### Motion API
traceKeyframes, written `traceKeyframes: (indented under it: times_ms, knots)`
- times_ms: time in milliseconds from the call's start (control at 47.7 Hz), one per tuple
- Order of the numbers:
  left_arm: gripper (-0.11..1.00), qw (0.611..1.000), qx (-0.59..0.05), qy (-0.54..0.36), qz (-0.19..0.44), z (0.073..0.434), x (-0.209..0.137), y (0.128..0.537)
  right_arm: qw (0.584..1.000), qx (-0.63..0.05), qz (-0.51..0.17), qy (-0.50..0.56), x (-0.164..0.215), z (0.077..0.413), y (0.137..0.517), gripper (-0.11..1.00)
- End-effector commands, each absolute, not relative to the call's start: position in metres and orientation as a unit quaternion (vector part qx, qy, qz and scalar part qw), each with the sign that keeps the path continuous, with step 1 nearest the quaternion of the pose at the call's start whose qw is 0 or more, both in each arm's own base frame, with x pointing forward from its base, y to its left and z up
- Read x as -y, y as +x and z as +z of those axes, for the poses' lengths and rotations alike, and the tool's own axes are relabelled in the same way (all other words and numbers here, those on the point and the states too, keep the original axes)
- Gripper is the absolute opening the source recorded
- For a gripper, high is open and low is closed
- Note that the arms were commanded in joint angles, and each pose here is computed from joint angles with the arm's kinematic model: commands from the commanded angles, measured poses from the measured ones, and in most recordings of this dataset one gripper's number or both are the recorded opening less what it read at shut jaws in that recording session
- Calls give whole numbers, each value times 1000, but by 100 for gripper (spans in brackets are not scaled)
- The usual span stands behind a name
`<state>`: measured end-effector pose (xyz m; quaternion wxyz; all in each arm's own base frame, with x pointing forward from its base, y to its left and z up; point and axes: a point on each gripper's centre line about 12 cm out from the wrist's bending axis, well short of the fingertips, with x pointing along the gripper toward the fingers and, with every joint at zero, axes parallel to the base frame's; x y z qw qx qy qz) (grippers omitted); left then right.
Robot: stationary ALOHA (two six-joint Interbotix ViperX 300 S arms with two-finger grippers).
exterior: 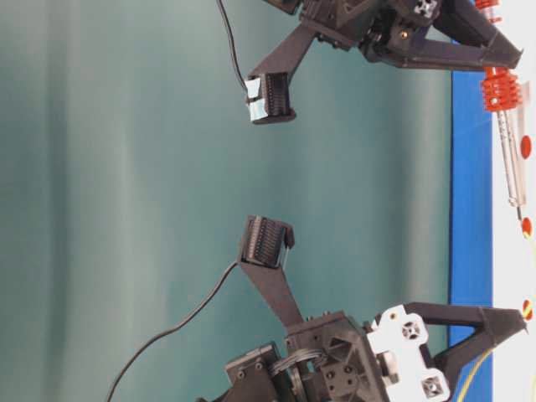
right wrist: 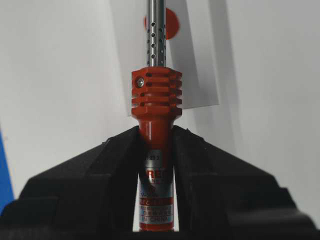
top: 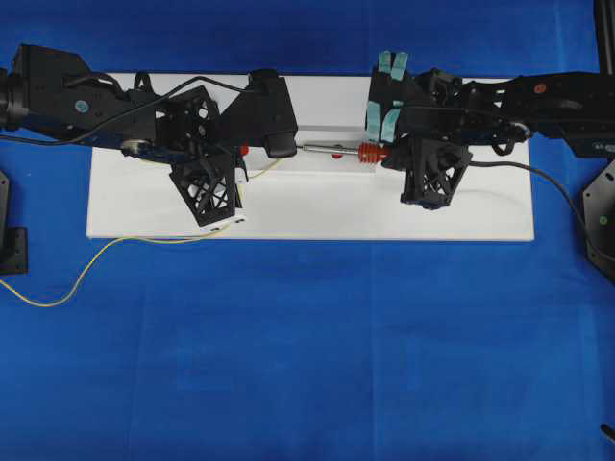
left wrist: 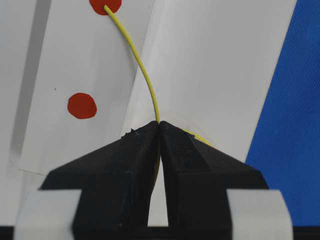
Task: Touch the tip of the soldering iron to the tip of the solder at the mark.
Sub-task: 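Hold the wire tip against the iron tip at the red dot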
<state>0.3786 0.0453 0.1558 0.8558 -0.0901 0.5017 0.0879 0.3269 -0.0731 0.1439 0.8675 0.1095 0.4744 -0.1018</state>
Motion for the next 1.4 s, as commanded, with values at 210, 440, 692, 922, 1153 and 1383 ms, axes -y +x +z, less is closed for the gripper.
traceKeyframes:
  times_ms: [210,440,692,922,1153,1383]
  knots:
    - [2,864,-488,-90,87,166,-45,384,875,-461,-100,106,73,153,334,6]
    - [2,862,-490,-91,88,166,-45,383,875,-461,-100,107,73,153,334,6]
    - [2,862,-490,-89,87,166,-45,383,875,-461,-99,106,73,153,334,6]
    - [2,864,-489,-87,86,167,-46,385,875,-461,-100,107,73,154,334,6]
    - [2,862,-490,-89,88,167,-47,385,876,-461,-100,106,73,154,334,6]
    - [2,861,-493,-89,88,167,-47,385,875,-461,-99,106,73,153,334,6]
